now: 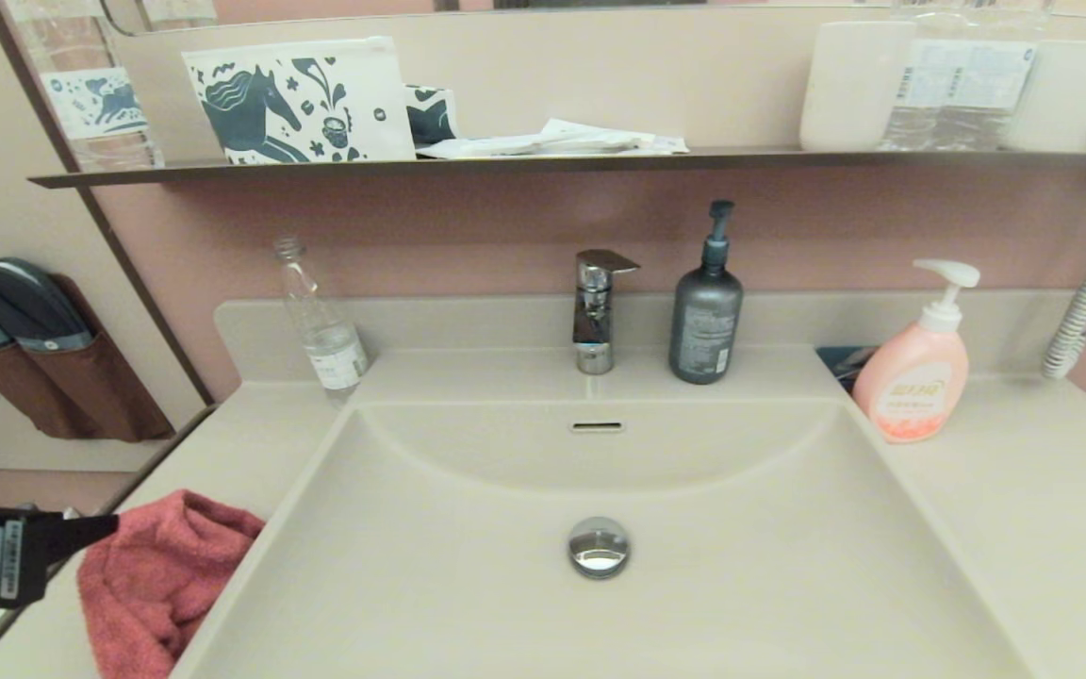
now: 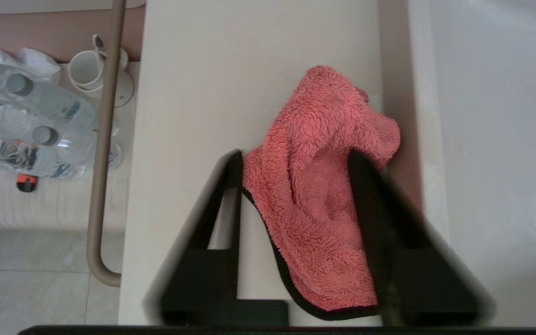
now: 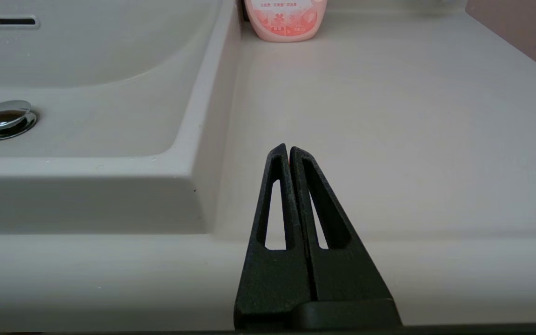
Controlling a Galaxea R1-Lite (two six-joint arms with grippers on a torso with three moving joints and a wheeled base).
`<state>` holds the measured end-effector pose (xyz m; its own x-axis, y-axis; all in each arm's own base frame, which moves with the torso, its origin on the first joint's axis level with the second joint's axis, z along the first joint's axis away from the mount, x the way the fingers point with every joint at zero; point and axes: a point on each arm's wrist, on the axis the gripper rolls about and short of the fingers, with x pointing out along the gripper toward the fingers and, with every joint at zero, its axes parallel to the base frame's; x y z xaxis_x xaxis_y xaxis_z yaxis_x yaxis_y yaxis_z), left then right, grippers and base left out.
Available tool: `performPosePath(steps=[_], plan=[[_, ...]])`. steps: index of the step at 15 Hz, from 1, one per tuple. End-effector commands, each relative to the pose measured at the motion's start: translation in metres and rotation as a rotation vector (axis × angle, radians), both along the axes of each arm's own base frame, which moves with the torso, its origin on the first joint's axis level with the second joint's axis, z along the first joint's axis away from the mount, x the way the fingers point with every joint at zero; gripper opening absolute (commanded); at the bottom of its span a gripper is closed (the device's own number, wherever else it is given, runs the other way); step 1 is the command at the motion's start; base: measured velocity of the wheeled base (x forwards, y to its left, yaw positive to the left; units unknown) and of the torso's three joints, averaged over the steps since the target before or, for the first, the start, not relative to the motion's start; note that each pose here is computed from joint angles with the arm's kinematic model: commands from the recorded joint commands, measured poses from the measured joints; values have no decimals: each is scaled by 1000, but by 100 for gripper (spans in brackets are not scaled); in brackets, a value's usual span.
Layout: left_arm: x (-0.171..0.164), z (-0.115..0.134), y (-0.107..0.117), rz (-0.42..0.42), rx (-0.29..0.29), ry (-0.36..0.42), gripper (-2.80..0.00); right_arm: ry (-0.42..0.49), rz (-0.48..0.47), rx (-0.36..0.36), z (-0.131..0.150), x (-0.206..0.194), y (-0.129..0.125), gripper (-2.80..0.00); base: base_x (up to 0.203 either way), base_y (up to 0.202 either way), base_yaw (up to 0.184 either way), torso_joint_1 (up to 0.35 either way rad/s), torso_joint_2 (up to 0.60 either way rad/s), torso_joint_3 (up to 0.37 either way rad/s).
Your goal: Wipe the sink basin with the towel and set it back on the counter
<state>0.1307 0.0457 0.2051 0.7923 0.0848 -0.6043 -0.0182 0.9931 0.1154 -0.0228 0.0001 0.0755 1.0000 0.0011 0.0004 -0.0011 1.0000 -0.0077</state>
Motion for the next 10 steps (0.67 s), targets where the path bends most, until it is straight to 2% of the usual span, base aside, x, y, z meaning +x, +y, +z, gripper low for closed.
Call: performPosePath(steps=[1,4,10], plan=[[-1,0,0,1,2,0,-280,0,0,0,0,0,0,-280,0,0,0,0,0,0],[3,0,-6,-49,-6,-3,-280,0,0,-1,0,0,0,-280,0,0,0,0,0,0],[-4,2,-15,-49,-61,-40,-280,0,0,0,0,0,0,-280,0,0,0,0,0,0]])
